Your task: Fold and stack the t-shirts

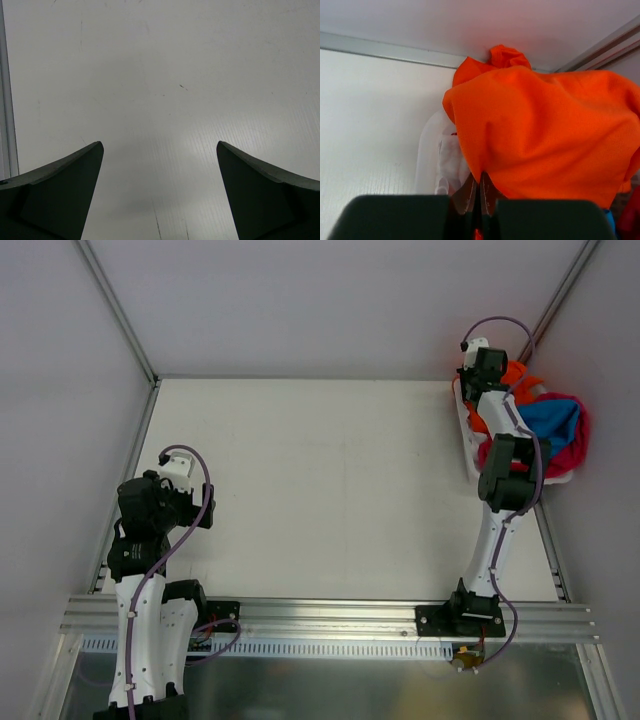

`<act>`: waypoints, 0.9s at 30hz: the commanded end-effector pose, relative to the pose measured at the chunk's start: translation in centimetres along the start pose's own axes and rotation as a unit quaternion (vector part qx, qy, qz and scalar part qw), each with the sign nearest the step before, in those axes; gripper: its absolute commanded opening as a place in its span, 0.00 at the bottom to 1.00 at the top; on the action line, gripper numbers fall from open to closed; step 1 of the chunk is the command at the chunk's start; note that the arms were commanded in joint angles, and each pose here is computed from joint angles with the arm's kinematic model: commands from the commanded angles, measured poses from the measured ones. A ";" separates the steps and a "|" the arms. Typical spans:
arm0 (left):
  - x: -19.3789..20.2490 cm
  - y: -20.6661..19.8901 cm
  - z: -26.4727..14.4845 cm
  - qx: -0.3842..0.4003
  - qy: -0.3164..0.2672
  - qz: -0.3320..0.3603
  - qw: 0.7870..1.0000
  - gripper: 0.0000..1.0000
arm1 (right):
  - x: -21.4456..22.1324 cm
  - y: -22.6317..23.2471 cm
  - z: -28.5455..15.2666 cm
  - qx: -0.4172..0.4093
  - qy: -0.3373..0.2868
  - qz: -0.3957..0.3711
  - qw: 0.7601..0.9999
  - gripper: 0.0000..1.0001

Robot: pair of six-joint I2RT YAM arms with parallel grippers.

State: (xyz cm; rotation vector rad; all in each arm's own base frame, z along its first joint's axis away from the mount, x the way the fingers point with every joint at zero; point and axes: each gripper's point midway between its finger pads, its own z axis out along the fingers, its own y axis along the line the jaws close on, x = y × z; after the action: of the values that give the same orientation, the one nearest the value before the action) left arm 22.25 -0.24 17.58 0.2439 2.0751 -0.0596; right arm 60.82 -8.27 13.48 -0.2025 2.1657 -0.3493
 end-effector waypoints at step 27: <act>-1.1 -0.1 -0.6 0.003 -0.018 0.006 1.000 0.99 | -4.7 31.2 -35.6 -0.353 -0.131 -0.276 0.884 0.99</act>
State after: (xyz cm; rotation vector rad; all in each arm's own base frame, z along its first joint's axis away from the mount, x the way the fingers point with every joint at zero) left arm 22.05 -0.42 17.37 0.2484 2.0845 -0.0716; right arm 28.71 33.84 27.28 -1.3941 1.7452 0.4969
